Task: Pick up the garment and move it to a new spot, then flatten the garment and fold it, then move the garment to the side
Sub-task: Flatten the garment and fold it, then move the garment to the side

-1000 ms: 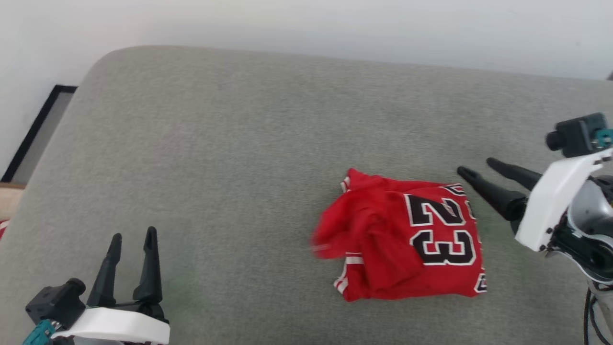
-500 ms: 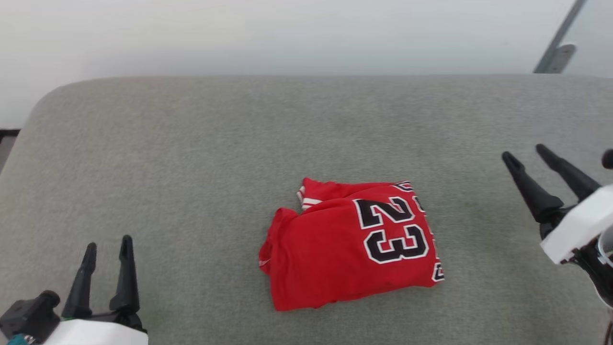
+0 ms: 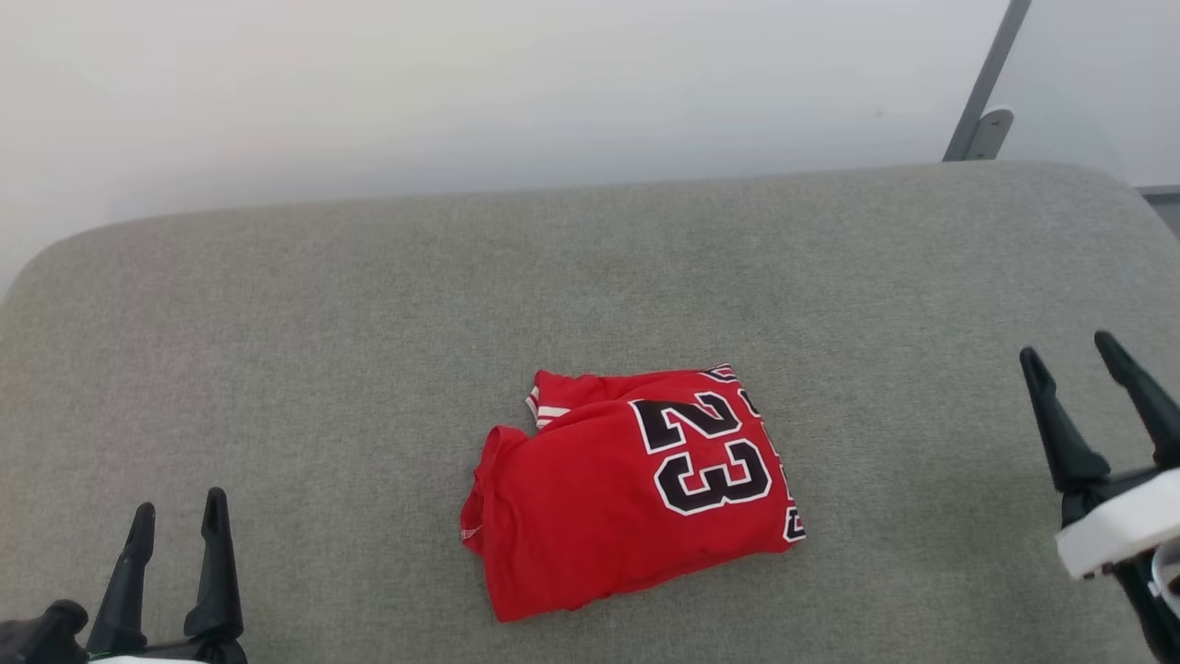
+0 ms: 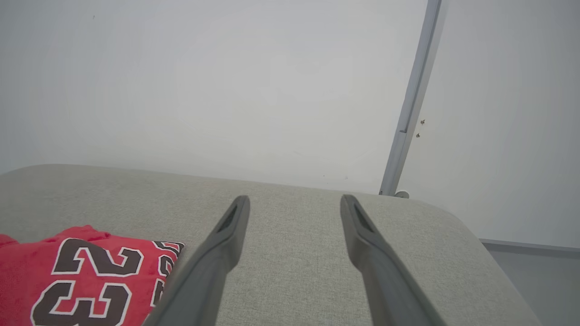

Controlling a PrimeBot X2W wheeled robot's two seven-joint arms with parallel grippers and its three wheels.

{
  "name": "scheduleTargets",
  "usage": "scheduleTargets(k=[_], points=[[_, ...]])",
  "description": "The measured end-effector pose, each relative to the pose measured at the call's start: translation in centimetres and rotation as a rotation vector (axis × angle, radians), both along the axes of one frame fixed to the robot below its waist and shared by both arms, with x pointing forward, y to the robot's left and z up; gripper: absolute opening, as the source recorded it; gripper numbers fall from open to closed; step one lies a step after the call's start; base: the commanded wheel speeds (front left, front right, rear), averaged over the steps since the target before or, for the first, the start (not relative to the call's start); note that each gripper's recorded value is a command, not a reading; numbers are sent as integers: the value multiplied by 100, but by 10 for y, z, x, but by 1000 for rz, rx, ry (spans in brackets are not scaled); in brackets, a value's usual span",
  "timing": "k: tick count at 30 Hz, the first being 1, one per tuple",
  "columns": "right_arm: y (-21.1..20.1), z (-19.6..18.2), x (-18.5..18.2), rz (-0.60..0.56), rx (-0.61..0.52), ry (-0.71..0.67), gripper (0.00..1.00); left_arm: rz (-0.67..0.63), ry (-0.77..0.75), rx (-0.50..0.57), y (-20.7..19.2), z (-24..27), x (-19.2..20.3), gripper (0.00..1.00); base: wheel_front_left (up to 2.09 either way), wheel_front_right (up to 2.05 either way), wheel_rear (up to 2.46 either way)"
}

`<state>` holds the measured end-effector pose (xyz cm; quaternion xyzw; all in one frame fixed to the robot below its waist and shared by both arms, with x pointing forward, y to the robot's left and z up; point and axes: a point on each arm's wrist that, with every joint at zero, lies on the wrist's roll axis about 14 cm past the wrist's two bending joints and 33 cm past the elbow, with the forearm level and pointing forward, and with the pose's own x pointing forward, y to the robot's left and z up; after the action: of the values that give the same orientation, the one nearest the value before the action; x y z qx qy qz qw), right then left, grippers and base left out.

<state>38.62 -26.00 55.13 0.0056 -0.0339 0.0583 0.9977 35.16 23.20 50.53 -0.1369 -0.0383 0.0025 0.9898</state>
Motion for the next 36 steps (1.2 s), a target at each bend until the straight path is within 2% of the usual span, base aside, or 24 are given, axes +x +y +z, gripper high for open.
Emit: scheduleTargets(k=[16, 36], points=[[-15, -31, -25, -97, 9, 11, 100, -5, 24, 75, 3, -6, -18, 100, 0, 0, 0], [19, -46, -38, -72, 24, 19, 100, 55, 12, 74, 17, -3, -36, 100, 0, 0, 0]])
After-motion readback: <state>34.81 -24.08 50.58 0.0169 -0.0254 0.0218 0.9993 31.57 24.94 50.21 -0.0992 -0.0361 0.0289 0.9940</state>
